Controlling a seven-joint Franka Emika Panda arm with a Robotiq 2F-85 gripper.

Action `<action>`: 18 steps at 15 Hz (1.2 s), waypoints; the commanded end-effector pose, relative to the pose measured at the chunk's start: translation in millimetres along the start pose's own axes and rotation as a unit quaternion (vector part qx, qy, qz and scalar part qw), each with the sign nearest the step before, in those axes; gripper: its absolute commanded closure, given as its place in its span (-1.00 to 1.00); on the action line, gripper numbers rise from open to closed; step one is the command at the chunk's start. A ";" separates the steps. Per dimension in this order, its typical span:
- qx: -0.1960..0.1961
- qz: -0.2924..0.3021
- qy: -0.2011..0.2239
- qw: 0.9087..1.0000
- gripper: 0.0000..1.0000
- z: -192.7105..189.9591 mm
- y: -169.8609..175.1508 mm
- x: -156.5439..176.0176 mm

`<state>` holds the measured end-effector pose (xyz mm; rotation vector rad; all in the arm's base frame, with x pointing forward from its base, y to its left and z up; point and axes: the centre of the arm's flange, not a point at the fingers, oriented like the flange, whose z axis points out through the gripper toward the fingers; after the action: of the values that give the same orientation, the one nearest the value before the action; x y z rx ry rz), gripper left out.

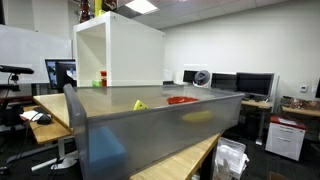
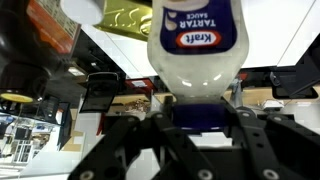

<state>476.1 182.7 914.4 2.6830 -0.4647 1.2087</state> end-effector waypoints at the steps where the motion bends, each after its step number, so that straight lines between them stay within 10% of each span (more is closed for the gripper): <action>1: 0.011 0.013 0.011 1.000 0.61 -11.6 9.7 -13.7; 18: -0.007 0.021 0.031 0.999 0.61 -22.2 9.9 -44.8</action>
<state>443.0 200.0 918.7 2.6599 -0.4772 1.2602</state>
